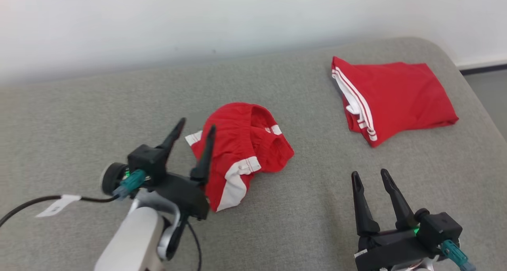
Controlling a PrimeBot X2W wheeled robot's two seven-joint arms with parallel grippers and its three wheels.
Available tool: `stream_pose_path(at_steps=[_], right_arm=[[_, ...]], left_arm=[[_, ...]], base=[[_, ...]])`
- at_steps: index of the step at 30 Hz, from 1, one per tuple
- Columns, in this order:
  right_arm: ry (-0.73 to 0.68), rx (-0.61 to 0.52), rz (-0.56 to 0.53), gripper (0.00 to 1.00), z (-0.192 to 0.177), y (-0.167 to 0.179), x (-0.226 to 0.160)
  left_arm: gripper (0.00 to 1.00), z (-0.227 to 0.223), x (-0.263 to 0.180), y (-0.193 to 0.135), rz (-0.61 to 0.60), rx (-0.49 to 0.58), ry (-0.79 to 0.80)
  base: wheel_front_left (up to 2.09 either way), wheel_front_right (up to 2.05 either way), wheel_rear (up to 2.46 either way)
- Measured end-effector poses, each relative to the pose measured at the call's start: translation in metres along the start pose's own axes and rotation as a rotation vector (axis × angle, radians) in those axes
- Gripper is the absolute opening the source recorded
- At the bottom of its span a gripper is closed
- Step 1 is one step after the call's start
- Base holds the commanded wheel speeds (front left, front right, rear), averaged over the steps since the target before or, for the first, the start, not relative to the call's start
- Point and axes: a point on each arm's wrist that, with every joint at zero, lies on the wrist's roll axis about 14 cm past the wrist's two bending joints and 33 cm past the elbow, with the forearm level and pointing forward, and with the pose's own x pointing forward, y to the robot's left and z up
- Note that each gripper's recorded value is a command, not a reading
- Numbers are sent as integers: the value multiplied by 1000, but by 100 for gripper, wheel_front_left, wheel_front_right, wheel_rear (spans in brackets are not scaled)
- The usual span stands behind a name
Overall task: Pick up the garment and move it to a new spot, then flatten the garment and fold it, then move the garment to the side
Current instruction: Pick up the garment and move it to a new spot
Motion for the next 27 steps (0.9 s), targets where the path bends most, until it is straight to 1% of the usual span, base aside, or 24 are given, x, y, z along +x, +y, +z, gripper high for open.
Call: stream_pose_path(at_steps=[3, 8, 14, 15, 17, 20, 27], right_arm=[[-9, -3, 11, 100, 3, 4, -2], [-35, -8, 25, 100, 11, 8, -3], [-45, -19, 38, 100, 14, 12, -5], [-46, -20, 44, 100, 14, 13, -4], [-44, -22, 52, 100, 13, 16, -3], [-41, -19, 63, 100, 12, 19, -3], [-46, -20, 79, 100, 13, 24, -2]], left_arm=[[100, 12, -14, 17, 50, 32, -32], [100, 18, -48, 45, 143, 88, -49], [100, 13, -95, 72, 242, 137, -35], [100, 11, -108, 77, 264, 168, -25], [100, 8, -121, 81, 282, 201, -12], [100, 4, -140, 88, 331, 183, -9], [100, 21, -173, 95, 448, 167, -86]], base=[[0, 0, 0], [0, 0, 0], [0, 0, 0], [0, 0, 0], [0, 0, 0], [0, 0, 0], [0, 0, 0]])
